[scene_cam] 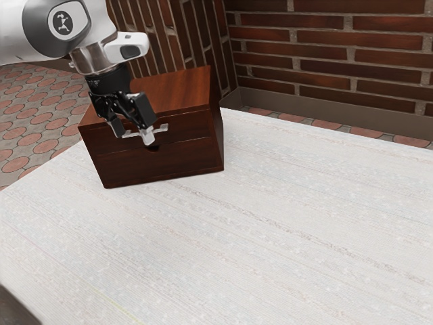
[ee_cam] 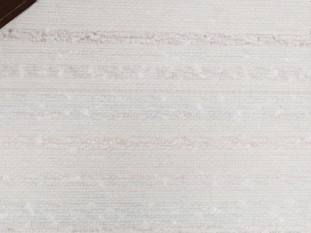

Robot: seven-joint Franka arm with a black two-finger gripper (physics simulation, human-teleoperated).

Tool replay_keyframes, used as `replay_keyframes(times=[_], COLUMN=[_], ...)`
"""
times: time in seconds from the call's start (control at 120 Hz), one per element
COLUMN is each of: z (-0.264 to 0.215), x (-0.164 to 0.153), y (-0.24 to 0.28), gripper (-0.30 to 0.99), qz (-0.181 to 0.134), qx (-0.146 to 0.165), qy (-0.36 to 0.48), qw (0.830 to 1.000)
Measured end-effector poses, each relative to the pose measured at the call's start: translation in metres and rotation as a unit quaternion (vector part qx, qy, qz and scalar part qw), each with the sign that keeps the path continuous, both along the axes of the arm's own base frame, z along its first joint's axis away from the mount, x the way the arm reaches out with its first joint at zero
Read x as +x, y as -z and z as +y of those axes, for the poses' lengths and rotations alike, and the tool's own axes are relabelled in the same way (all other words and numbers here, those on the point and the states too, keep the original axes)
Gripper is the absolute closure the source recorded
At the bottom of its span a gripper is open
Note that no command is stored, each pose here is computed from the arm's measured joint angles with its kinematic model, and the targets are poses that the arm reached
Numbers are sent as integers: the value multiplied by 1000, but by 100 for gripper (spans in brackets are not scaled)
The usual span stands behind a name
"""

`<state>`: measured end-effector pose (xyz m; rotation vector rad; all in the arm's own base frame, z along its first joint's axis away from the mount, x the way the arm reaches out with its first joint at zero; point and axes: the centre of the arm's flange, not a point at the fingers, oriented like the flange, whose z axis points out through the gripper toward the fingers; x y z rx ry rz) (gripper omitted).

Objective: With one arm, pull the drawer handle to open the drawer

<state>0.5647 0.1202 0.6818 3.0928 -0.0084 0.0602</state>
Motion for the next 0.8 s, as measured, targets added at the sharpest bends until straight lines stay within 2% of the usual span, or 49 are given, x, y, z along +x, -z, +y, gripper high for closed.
replay_keyframes(times=[0.333, 0.383, 0.442, 0.508, 0.6, 0.683, 0.75, 0.8], z=[5, 0, -13, -22, -35, -32, -35, -33], x=[-2, -25, -85, -122, -136, -142, -131, -104], y=[-3, -47, -127, -161, -168, -155, -140, -110], gripper=[0, 0, 0, 0, 0, 0, 0, 0], qz=[-5, -46, -123, -146, -135, -82, -60, -45], qx=[-9, -3, 3, 17, 35, 46, 56, 60], qy=[11, 20, 48, 76, 116, 131, 160, 191], qw=[1000, 999, 991, 986, 983, 987, 984, 979])
